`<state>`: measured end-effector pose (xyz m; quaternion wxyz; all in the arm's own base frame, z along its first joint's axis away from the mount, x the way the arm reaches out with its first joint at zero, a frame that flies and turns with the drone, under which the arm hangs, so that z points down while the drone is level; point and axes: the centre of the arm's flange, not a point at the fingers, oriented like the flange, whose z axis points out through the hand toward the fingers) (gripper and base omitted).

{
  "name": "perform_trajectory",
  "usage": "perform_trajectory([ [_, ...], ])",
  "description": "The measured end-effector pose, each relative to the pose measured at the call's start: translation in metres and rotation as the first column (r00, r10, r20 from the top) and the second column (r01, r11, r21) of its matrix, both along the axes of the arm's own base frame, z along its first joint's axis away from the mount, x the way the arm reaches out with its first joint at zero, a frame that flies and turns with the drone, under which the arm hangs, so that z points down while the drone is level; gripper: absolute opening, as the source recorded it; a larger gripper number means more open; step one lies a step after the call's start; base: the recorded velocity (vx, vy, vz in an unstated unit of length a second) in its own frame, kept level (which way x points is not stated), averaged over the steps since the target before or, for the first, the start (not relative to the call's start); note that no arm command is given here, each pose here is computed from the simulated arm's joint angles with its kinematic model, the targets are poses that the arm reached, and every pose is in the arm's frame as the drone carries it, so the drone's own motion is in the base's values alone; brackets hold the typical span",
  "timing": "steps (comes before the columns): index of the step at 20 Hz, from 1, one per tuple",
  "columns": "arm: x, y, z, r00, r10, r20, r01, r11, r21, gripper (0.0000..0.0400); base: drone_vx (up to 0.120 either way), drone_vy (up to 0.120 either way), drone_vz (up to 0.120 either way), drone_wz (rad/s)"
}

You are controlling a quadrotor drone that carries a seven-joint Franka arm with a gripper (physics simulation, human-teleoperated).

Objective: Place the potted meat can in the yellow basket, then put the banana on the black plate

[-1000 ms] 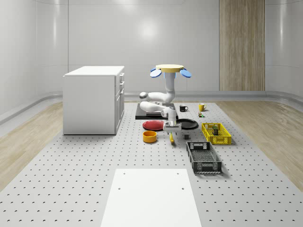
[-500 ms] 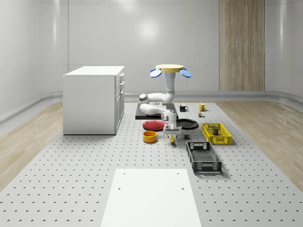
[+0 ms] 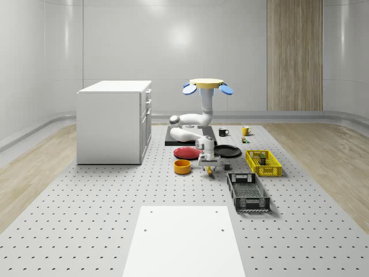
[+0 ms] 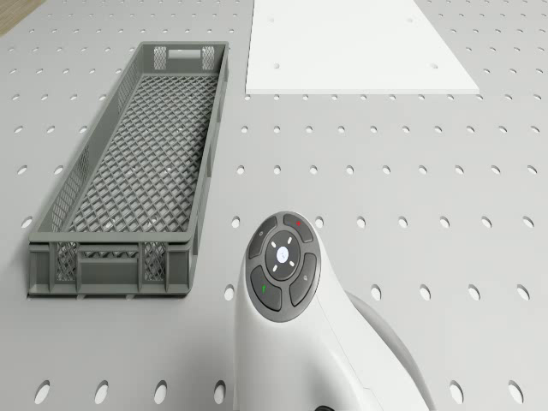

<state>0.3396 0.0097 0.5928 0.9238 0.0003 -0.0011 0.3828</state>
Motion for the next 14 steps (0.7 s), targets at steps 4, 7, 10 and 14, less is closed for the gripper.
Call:
perform_trajectory([
  [4, 0.0006, 0.0013, 0.0059, 1.0, 0.0, 0.0, 0.0, 1.0, 0.0, 0.04, 0.0, 0.0, 0.0, 0.0],
  [7, 0.0009, 0.0018, 0.0079, 1.0, 0.0, 0.0001, 0.0, 1.0, 0.0, 0.0315, 0.0, 0.0, 0.0, 0.0],
  [10, 0.001, 0.002, 0.009, 1.0, 0.0, 0.0001, 0.0, 1.0, 0.0, 0.0228, 0.0, 0.0, 0.0, 0.0],
  [14, 0.0011, 0.0023, 0.0097, 1.0, -0.007, -0.0004, 0.007, 1.0, -0.001, 0.0191, 0.0, 0.0, 0.0, 0.0],
])
